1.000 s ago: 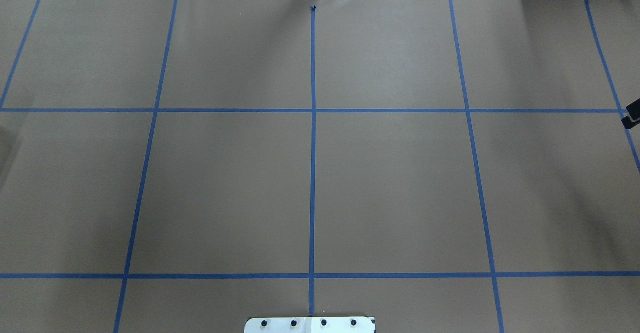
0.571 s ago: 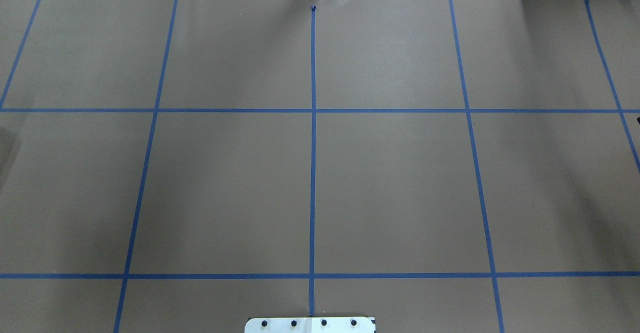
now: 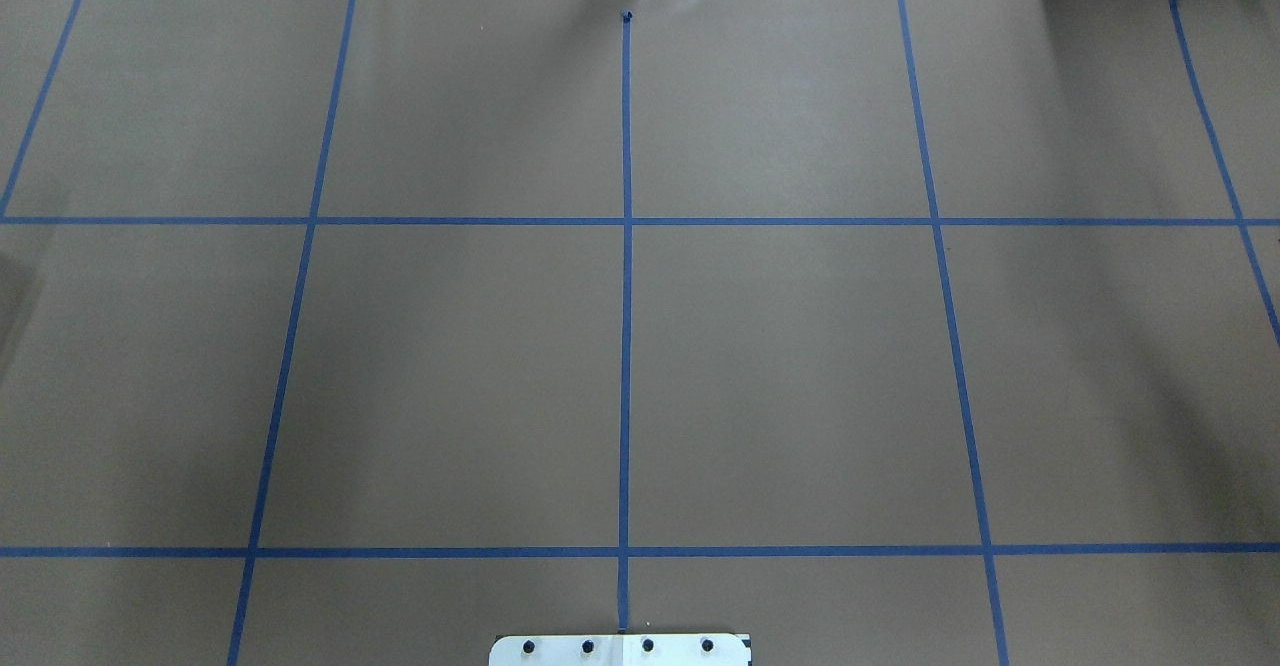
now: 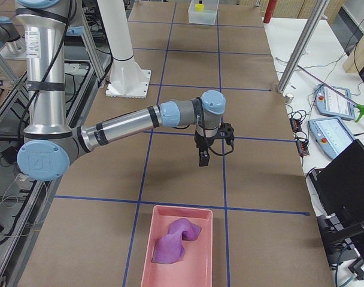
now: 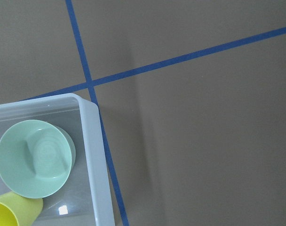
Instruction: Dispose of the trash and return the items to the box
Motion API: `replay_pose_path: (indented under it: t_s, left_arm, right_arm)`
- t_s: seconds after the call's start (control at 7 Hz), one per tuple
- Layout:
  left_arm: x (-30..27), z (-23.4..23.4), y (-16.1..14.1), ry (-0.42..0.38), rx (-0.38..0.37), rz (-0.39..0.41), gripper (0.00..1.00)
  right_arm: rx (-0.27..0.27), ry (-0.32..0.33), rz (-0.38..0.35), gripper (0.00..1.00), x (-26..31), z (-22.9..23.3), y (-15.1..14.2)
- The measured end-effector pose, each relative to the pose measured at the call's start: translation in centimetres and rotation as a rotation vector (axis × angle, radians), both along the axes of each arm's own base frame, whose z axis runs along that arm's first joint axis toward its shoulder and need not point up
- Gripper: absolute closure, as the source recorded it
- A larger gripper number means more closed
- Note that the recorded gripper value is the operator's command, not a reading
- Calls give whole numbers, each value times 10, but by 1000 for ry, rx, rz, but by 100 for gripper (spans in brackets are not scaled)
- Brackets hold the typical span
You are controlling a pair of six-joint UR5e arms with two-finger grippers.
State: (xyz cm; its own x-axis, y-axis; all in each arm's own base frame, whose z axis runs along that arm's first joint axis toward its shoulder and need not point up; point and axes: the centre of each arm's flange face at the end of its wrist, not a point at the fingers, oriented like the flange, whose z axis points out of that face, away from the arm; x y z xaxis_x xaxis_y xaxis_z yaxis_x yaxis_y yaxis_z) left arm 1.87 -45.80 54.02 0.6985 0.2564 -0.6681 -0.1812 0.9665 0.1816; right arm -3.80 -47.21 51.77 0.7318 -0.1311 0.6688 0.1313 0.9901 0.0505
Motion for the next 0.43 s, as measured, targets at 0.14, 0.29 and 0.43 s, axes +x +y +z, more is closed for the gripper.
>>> replay_pose_path:
  t_s: [0.14, 0.29, 0.43]
  left_arm:
    - [-1, -2, 0, 16, -1, -1, 1]
    - [-4, -3, 0, 23, 0, -7, 1]
    - [-6, -3, 0, 25, 1, -12, 1]
  right_arm:
    - [1, -4, 0, 0, 0, -1, 0]
    - [3, -10, 0, 0, 0, -3, 0]
    - [6, -15, -1, 0, 0, -5, 0]
